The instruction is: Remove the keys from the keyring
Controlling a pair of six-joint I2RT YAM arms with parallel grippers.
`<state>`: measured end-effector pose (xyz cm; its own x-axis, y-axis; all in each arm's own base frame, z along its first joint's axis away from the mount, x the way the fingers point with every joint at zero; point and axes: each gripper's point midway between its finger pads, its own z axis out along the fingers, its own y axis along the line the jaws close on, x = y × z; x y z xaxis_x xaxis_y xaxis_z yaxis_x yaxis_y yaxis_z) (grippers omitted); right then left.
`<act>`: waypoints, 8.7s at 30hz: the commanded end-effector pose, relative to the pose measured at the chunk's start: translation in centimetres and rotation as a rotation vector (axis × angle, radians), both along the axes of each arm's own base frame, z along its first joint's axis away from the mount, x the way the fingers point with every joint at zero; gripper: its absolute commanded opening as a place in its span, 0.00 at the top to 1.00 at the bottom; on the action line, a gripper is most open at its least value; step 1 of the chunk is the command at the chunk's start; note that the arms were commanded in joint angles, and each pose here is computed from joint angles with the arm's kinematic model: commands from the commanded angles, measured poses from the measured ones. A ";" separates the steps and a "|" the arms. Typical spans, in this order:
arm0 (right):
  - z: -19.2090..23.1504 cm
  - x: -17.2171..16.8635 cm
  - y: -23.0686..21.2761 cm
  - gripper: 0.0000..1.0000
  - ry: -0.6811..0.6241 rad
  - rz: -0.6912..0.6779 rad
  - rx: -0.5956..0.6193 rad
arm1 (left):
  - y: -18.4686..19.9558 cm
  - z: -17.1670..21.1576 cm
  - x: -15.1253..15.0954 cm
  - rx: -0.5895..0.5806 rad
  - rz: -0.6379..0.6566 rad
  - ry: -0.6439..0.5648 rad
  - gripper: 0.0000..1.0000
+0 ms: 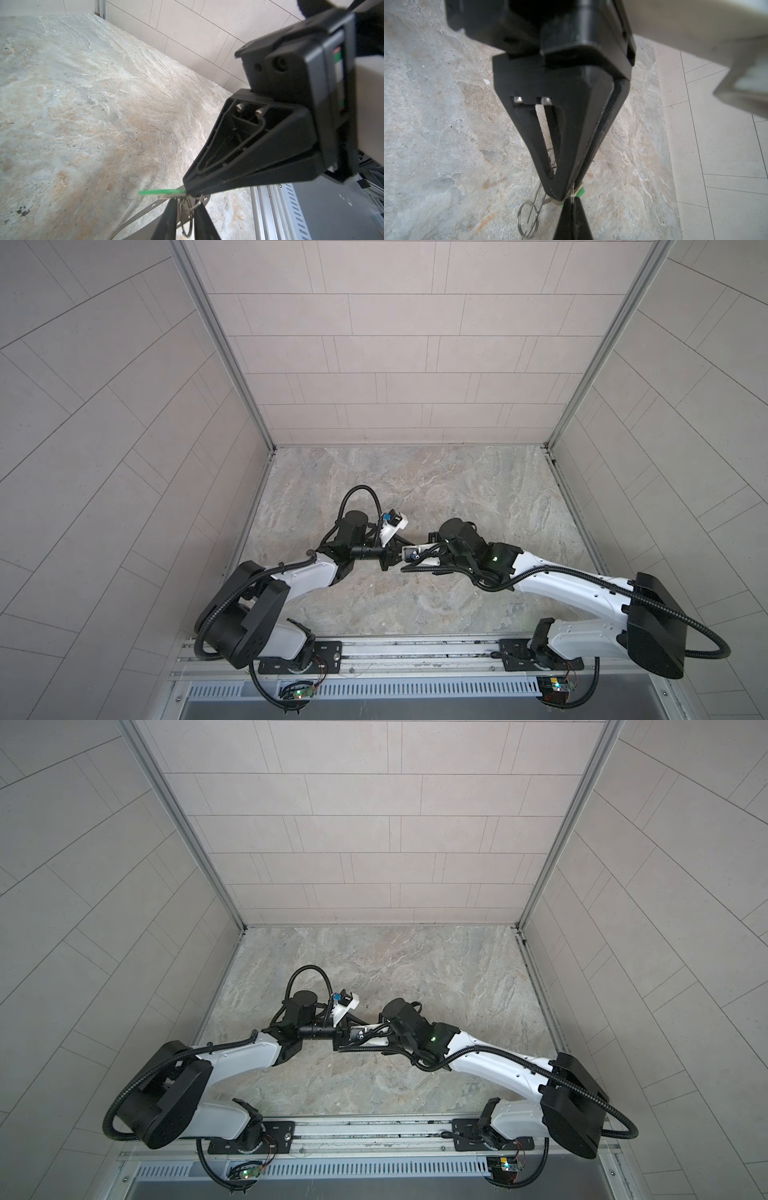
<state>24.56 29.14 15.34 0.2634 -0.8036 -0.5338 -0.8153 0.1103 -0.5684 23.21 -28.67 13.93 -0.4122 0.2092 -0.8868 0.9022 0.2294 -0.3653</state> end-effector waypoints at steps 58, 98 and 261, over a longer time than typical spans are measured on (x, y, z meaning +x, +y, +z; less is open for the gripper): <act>1.7 -1.9 -1.7 0.75 0.083 -0.069 0.155 | -0.4 2.6 -0.7 -0.025 -0.063 -0.080 1.00; -0.2 -2.6 -1.7 0.72 0.351 -0.082 0.232 | -0.2 3.7 -2.0 -0.015 -0.080 -0.356 1.00; 3.5 0.9 -1.9 1.00 0.860 -0.519 0.261 | -1.0 2.3 -0.4 0.230 0.025 -0.435 1.00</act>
<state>24.53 27.76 17.39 -0.6347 -0.5821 -0.5083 -0.7636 0.5737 0.2965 23.22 -29.49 16.00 -0.0225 0.4139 -0.9100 0.9465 0.3020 0.1139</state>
